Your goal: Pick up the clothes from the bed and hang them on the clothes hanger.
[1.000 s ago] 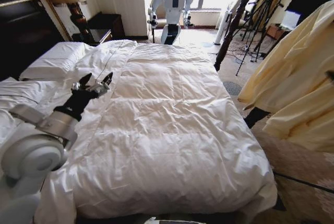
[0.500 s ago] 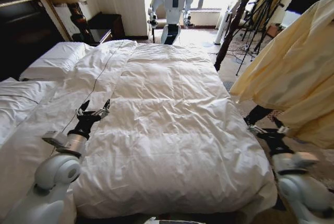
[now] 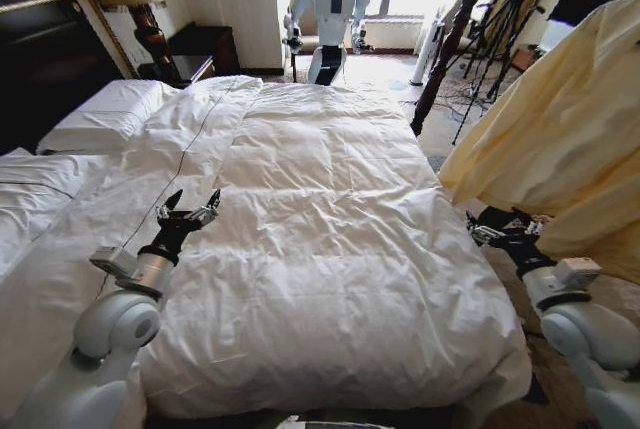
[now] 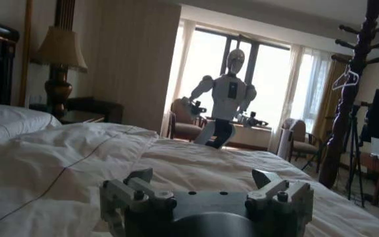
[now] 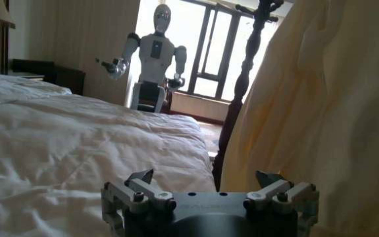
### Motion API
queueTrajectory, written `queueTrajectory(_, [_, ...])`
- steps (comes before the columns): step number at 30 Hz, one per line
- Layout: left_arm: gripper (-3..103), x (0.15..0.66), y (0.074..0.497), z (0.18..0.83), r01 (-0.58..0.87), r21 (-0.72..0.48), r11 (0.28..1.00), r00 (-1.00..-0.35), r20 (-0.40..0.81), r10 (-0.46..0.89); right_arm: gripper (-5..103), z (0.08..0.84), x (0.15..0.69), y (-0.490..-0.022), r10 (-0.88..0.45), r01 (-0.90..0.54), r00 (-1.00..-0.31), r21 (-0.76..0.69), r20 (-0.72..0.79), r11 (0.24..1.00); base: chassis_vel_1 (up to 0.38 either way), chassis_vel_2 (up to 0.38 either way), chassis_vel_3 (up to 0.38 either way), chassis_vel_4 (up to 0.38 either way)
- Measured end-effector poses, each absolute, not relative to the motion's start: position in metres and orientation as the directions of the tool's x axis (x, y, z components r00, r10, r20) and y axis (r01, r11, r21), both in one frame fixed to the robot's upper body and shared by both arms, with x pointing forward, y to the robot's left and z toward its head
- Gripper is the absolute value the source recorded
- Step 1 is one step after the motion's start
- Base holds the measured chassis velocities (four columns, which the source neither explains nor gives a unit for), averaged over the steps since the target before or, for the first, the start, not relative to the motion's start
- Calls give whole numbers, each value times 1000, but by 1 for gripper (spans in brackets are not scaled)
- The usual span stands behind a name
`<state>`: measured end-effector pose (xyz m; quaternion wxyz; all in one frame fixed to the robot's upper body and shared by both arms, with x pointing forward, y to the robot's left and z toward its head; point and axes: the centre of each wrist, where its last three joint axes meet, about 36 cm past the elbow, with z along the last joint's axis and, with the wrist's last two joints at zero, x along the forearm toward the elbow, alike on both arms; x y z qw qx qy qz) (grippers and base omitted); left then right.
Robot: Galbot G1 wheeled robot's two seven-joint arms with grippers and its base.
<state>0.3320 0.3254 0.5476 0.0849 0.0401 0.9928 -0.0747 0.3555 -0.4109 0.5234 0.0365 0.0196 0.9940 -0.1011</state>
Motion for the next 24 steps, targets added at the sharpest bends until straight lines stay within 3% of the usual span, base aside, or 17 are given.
queueTrajectory(24, [100, 309, 309, 527, 59, -145, 988, -985, -168, 34, 100, 519, 330, -353, -15, 3, -992, -138, -124, 990, 0, 0, 0, 0])
